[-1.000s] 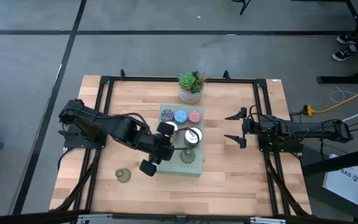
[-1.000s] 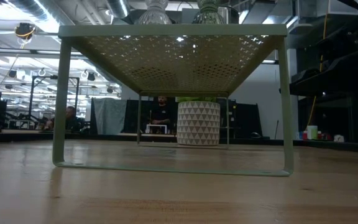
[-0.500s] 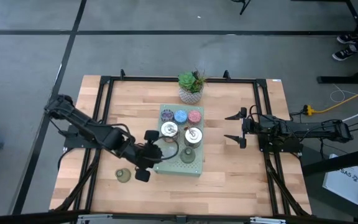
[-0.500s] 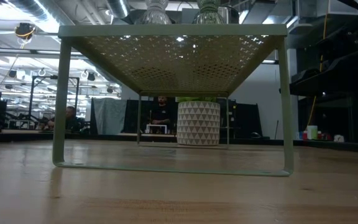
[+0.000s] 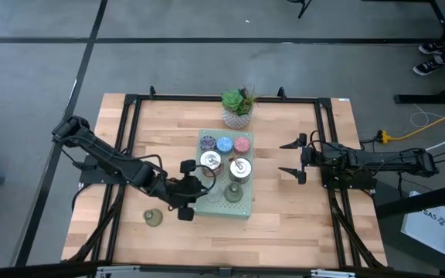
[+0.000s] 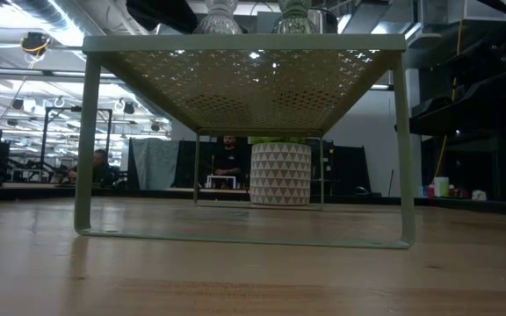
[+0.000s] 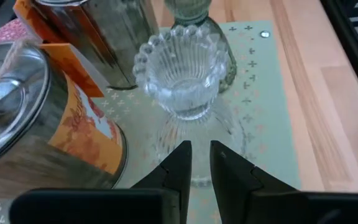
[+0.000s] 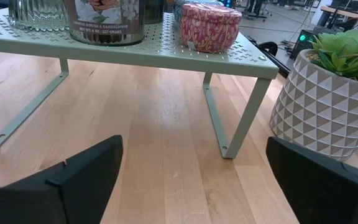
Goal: Pick & Place candle stick holders
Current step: Put the transparent vase candle holder on the shelf
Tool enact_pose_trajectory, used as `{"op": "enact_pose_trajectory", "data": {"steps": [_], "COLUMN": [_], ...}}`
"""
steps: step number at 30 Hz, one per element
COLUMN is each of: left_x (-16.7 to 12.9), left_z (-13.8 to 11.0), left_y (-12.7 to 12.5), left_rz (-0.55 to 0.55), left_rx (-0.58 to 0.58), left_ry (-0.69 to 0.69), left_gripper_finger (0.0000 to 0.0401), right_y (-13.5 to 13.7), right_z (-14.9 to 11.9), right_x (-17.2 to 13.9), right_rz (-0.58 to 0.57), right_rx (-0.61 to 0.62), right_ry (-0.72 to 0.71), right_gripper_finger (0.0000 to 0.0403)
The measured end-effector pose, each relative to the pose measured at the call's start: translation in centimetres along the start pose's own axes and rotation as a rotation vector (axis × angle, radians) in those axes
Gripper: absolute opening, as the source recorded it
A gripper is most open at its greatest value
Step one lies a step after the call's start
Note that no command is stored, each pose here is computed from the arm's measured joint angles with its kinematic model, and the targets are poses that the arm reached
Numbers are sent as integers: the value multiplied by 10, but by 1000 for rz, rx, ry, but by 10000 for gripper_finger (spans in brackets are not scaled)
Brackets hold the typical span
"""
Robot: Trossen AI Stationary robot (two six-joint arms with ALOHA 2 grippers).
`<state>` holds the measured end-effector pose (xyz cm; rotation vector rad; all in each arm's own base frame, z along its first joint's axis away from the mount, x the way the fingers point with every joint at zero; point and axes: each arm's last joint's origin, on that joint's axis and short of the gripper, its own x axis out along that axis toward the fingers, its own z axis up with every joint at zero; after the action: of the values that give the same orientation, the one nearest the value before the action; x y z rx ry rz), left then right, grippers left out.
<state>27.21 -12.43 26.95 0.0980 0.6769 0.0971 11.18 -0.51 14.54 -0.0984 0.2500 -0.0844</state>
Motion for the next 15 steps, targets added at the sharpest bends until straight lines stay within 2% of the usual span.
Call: {"op": "enact_pose_trajectory", "data": {"steps": [15], "left_x": [5], "left_z": [1], "left_y": [-1], "left_rz": [-10], "left_rx": [-10], "left_ry": [-47], "left_gripper_finger": [31], "right_y": [0], "right_z": [0], "right_x": [0], "right_rz": [0], "right_rx": [0], "right_ry": [0], "right_gripper_finger": [399]}}
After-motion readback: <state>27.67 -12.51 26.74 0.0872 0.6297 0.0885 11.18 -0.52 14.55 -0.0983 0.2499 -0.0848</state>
